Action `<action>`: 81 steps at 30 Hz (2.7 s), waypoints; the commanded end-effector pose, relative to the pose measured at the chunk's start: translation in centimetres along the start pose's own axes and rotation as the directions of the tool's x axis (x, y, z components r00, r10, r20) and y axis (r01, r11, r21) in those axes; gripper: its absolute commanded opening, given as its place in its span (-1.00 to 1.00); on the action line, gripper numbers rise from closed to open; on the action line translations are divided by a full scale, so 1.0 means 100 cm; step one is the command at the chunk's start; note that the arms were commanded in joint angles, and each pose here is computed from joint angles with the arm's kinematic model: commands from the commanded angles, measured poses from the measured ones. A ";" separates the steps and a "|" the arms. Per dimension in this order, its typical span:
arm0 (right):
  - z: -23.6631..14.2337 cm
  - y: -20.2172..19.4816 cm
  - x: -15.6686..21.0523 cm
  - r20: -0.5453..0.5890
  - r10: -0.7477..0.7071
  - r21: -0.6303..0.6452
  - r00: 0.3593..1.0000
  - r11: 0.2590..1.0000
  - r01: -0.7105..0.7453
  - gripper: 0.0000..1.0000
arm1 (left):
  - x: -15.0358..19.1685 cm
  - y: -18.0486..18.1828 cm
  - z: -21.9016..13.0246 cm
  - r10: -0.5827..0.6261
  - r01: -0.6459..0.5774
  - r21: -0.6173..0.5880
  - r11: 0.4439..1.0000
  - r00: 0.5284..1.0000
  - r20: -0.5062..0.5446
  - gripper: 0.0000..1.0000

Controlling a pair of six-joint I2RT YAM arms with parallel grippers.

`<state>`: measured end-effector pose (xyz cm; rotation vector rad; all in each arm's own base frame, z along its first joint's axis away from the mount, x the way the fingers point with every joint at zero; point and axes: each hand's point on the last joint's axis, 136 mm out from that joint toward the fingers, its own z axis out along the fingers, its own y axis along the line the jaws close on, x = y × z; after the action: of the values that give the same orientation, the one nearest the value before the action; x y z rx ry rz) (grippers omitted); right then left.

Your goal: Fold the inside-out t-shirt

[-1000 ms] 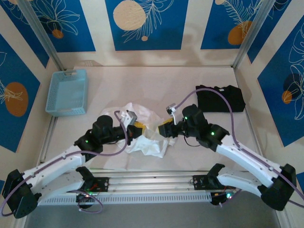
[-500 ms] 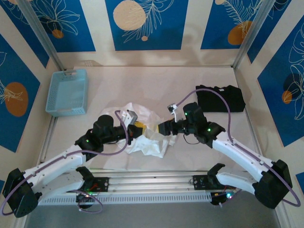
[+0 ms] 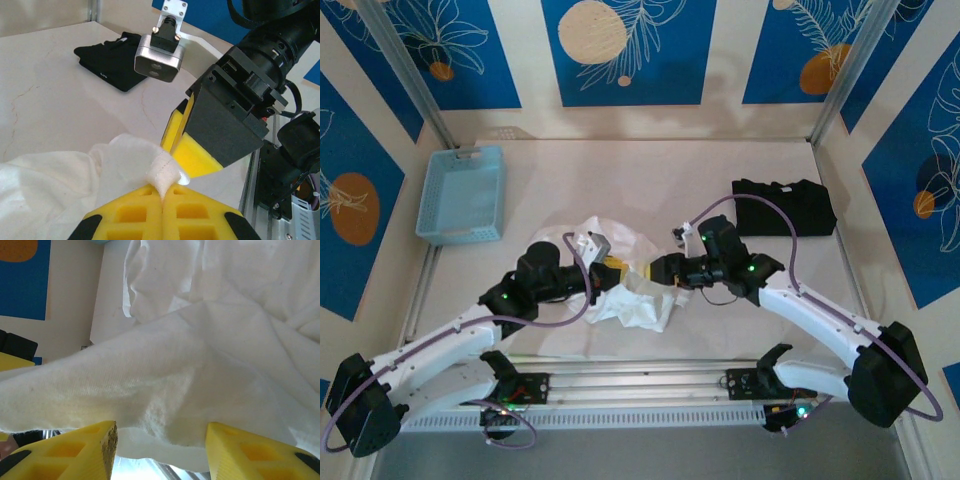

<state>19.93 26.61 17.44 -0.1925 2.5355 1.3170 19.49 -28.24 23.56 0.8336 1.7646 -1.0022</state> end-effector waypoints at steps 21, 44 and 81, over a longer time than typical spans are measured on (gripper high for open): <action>0.025 0.010 -0.023 0.049 0.024 -0.018 0.999 1.000 -0.023 -0.30 | -0.016 -0.009 -0.004 0.020 -0.022 0.030 0.999 0.999 0.041 -1.00; -0.029 0.015 -0.023 0.066 -0.066 -0.063 0.996 0.996 0.070 -1.00 | 0.003 0.035 0.000 0.016 -0.019 -0.202 0.979 1.000 -0.017 -1.00; -0.246 0.061 -0.165 0.656 -0.238 0.142 0.716 0.971 0.193 -1.00 | 0.071 0.187 -0.137 -0.550 0.501 -0.746 0.440 0.806 0.217 0.57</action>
<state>30.00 10.66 39.09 0.0204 1.9009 1.0164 28.88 -8.38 17.77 -0.1544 2.2137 -0.4164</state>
